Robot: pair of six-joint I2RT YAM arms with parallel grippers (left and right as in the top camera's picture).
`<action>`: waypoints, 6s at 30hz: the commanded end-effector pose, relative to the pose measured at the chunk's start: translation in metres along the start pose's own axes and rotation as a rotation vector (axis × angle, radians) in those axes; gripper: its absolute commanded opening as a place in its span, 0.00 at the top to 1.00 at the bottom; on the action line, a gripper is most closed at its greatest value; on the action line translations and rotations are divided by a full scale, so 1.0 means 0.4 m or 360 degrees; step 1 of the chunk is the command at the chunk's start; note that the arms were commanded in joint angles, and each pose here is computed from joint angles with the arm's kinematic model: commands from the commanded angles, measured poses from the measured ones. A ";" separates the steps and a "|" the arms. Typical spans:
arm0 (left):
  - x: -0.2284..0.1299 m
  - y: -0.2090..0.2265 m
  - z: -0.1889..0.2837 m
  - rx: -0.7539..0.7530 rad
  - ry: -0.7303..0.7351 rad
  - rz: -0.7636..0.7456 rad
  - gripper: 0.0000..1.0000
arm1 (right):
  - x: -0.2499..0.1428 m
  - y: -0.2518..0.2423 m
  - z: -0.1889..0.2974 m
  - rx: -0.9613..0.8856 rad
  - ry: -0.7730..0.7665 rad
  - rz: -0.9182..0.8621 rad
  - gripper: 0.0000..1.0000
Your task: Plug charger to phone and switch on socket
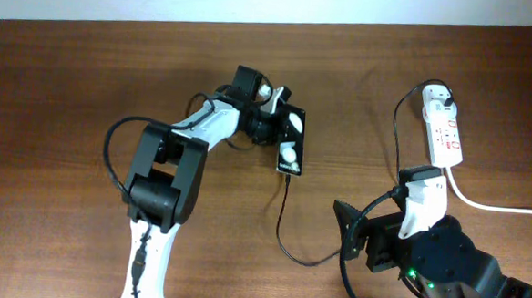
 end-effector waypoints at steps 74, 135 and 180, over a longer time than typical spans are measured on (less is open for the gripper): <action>-0.248 -0.291 0.800 0.1290 -0.1159 -0.0222 0.01 | 0.012 -0.008 0.006 -0.0027 -0.0027 -0.0012 0.01; -1.243 -0.157 1.185 0.0971 -0.2600 -0.0058 0.01 | -0.099 0.072 -0.258 -0.0152 0.0533 0.0144 0.06; -1.308 -0.142 1.173 0.0861 -0.2742 -0.0138 0.01 | -0.226 -0.986 -0.596 -0.1003 0.0862 -0.1432 0.96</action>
Point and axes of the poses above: each gripper's point midway between its finger pads, its own z axis back along the fingers, its own y axis along the line the jaws close on, x = y × z, the point moved 1 cm from there along z, back along the fingers, and after that the axes turned 9 degrees about z, right-handed, at the moved point
